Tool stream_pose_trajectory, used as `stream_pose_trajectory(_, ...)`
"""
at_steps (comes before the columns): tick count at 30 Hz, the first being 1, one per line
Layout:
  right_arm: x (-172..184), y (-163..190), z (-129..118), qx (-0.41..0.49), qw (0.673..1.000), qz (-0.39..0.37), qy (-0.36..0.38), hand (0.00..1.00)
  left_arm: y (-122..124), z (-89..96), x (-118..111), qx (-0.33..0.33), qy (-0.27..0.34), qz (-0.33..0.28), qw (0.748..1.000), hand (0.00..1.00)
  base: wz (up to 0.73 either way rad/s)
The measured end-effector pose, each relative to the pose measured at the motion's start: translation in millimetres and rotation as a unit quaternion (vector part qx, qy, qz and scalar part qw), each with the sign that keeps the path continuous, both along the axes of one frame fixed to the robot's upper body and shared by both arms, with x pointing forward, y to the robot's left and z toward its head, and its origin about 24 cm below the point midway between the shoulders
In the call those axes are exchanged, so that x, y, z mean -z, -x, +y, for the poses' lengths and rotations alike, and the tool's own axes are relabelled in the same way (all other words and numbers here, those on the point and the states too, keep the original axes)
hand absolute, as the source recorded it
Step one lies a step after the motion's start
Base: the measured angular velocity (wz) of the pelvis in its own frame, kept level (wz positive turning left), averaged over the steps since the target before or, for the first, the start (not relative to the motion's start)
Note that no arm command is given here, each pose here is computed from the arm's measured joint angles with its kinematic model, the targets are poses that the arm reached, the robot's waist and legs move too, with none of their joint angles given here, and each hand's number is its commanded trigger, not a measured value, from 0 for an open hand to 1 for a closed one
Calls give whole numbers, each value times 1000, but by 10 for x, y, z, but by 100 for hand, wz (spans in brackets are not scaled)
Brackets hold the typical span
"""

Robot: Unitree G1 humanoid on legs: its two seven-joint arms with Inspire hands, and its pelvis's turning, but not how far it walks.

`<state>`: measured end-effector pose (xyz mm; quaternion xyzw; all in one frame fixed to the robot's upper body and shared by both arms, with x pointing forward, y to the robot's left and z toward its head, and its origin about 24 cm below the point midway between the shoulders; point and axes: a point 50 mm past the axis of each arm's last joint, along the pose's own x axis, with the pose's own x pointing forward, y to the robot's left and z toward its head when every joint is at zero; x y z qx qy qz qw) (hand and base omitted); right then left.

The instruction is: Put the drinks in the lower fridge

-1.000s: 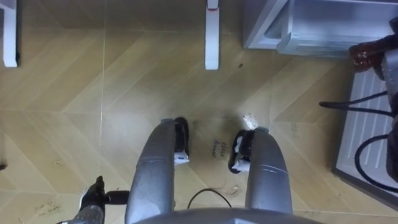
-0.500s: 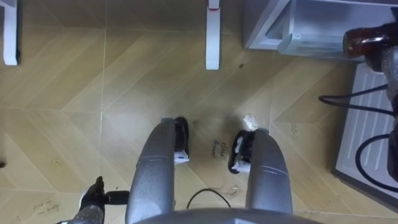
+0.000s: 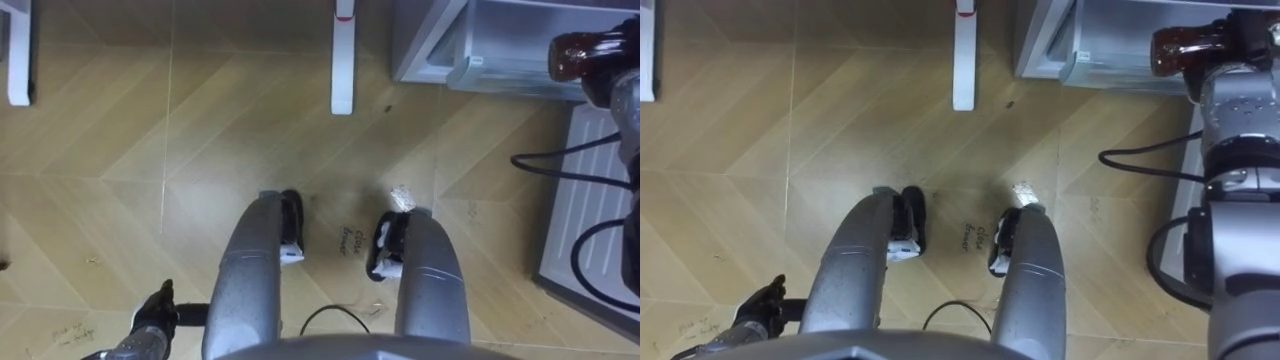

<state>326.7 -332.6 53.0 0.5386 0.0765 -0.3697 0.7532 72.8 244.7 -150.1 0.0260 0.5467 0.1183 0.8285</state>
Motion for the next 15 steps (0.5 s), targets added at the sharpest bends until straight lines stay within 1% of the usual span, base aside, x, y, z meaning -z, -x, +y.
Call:
stream_pose_trajectory(6, 10, -24, 55, -1, 1000, -12, -19, 0, -5, 17, -8, 1, 2, -4, 1000, 0, -3)
stream_pose_trajectory(9, 0, -40, 80, -7, 1000, -13, -14, 0, -13, 29, -14, -2, 2, -8, 1000, 0, -3)
stream_pose_trajectory(11, 4, -36, 76, -12, 1000, -4, 3, 0, -19, 43, -19, -5, 0, -12, 1000, 0, 0)
stream_pose_trajectory(12, 13, -26, 67, -17, 1000, 7, 23, 0, -15, 47, -19, -5, 0, -11, 1000, 0, 0)
stream_pose_trajectory(14, 50, 8, 48, -28, 997, 35, 65, 0, -5, 47, -16, -4, 1, -9, 1000, 0, 0)
stream_pose_trajectory(15, 87, 31, 41, -41, 992, 66, 96, 0, 4, 43, -13, -6, 4, -8, 1000, 0, -5)
